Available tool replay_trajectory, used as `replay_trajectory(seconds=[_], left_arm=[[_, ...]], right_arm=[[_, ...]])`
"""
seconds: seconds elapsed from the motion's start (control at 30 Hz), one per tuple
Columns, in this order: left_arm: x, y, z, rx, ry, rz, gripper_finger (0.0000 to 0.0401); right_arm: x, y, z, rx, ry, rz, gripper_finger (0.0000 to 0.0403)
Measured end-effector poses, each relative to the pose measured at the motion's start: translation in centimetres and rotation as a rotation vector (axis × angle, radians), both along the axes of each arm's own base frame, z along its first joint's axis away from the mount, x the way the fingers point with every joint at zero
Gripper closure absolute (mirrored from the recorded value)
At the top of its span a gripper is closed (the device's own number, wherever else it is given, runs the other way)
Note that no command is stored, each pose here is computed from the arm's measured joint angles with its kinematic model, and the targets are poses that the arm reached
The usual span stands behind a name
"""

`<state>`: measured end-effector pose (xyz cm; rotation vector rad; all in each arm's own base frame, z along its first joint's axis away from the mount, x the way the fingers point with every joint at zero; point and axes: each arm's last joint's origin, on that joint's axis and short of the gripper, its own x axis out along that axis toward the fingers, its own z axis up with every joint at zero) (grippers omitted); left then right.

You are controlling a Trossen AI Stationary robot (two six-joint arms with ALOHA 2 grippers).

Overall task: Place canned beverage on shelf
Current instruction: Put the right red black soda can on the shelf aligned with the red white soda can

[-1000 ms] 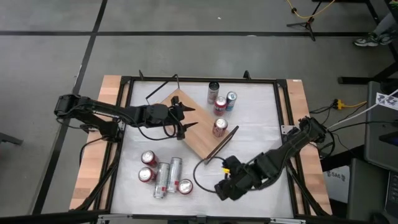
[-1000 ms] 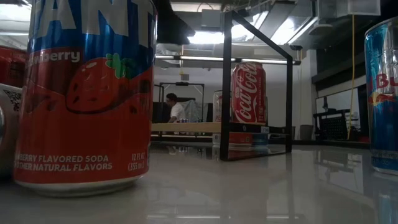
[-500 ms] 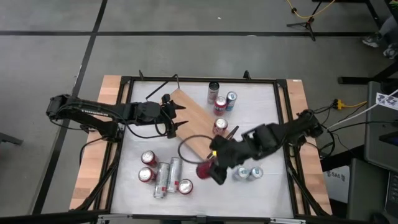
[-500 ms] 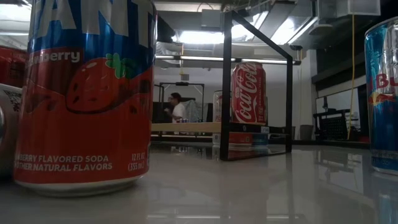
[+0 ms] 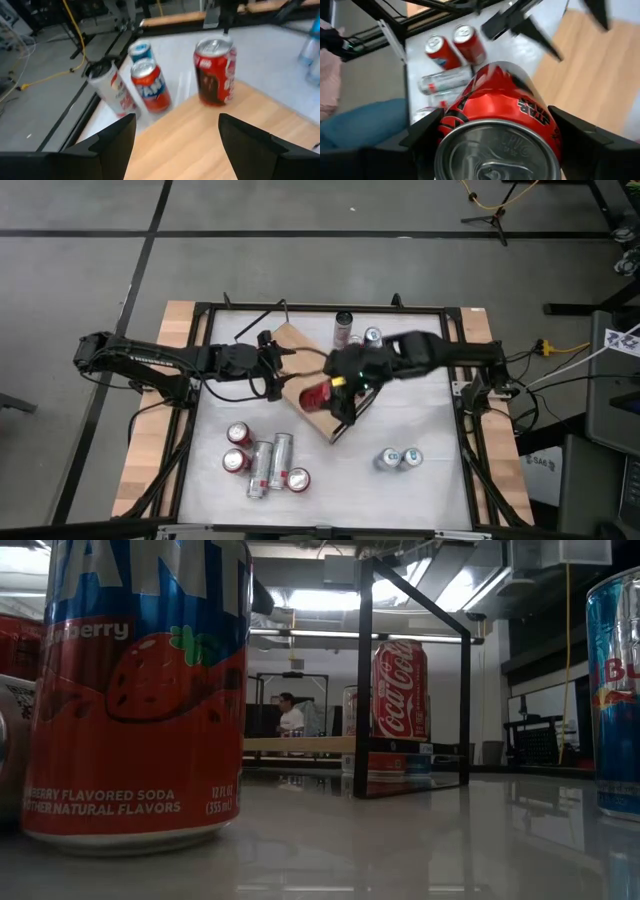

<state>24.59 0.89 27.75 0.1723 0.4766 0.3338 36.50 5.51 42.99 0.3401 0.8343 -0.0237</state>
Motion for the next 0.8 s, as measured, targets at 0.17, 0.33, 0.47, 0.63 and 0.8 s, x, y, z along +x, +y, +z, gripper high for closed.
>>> replay_trajectory(seconds=[0.17,0.33,0.47,0.63,0.8], left_arm=[[-0.3,0.0,-0.6,-0.010,0.064,0.025,0.0125],[-0.5,0.0,-1.0,-0.057,0.094,0.052,0.0125],[-0.6,0.0,-1.3,-0.089,0.085,0.071,0.0125],[-0.8,0.0,-2.2,-0.129,0.095,0.096,0.0125],[-1.1,0.0,-3.4,-0.163,0.114,0.121,0.0125]], right_arm=[[0.7,-2.6,-0.7,-0.080,0.021,0.026,0.0103],[1.5,-4.5,-1.5,-0.145,0.044,0.048,0.0104],[2.2,-5.8,-2.6,-0.187,0.080,0.068,0.0100],[3.4,-7.4,-4.4,-0.224,0.151,0.092,0.0099],[4.6,-8.6,-6.7,-0.258,0.227,0.135,0.0098]])
